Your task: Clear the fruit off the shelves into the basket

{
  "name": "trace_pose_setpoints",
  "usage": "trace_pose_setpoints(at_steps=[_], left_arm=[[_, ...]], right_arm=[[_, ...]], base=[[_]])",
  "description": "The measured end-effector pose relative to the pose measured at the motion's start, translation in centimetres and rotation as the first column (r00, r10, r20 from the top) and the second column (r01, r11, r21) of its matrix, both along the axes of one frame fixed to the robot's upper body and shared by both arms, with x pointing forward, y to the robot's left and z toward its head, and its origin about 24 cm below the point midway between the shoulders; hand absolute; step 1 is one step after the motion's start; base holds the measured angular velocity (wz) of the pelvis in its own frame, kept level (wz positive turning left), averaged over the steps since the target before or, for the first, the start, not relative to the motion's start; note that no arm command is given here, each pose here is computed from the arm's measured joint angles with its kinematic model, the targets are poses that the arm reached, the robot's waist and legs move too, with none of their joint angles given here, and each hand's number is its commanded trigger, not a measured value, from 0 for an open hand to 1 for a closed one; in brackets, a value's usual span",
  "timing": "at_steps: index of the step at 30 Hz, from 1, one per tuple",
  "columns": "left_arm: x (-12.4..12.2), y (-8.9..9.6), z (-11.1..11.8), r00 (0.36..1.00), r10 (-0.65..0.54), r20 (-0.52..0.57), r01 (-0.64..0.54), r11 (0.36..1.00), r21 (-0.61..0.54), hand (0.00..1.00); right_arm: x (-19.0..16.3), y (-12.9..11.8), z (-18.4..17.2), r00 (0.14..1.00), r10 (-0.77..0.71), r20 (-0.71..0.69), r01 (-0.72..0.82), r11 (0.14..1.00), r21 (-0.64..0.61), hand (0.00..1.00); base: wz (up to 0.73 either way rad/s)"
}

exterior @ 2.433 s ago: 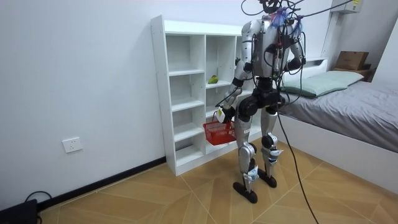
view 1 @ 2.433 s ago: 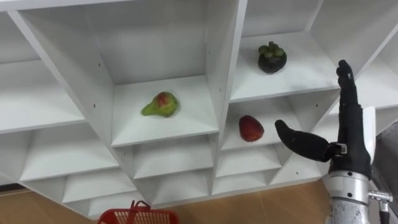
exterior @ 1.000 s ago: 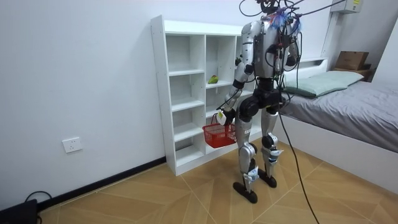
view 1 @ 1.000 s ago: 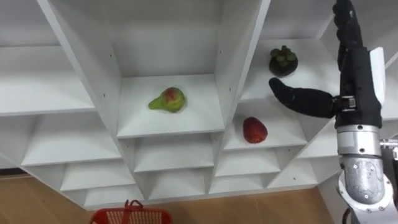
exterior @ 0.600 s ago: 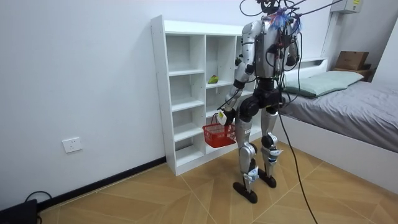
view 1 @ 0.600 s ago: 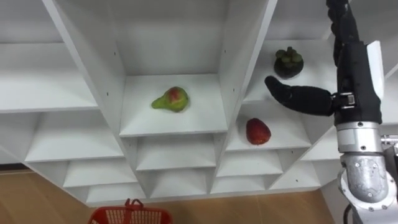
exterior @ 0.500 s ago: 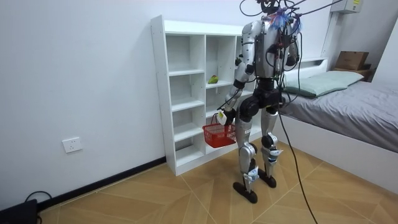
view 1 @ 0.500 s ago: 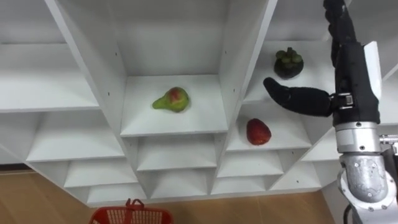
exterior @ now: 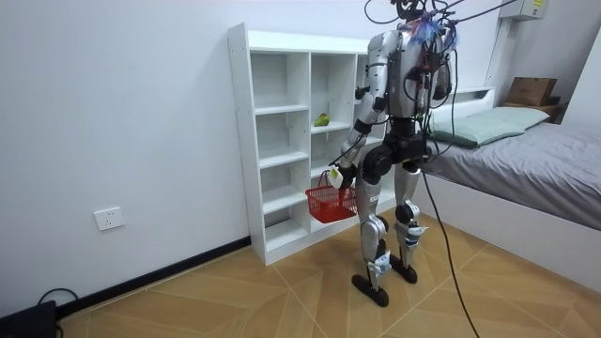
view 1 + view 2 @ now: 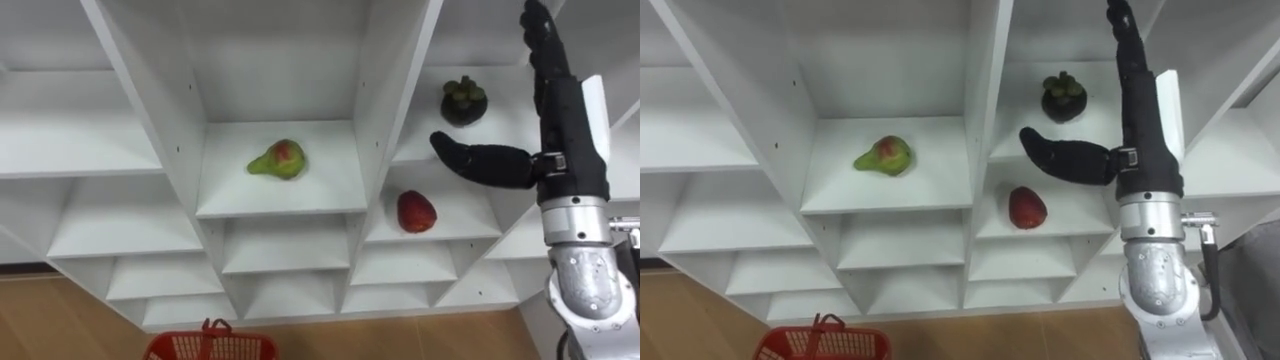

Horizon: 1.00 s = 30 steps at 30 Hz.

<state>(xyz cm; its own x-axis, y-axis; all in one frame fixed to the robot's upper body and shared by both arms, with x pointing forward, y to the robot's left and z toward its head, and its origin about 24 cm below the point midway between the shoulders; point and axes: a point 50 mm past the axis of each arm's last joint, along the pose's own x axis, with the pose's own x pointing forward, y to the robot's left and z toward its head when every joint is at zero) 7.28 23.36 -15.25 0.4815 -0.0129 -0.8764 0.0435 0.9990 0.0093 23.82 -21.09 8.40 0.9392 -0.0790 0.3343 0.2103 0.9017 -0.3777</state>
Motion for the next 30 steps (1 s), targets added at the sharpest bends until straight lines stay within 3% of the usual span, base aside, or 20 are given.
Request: trace_pose_setpoints(at_steps=[20,30], left_arm=[[-0.5,0.4,-0.1,0.999,0.042,-0.016,-0.042,0.999,0.023,1.00],[-0.4,0.4,0.0,0.999,0.053,-0.014,-0.052,0.998,0.040,1.00]], right_arm=[[1.3,-3.0,-0.7,0.988,-0.142,-0.058,0.145,0.988,0.049,0.00],[2.4,-2.9,0.1,0.989,-0.137,-0.054,0.140,0.988,0.060,0.00]], base=[[0.01],[0.00]])
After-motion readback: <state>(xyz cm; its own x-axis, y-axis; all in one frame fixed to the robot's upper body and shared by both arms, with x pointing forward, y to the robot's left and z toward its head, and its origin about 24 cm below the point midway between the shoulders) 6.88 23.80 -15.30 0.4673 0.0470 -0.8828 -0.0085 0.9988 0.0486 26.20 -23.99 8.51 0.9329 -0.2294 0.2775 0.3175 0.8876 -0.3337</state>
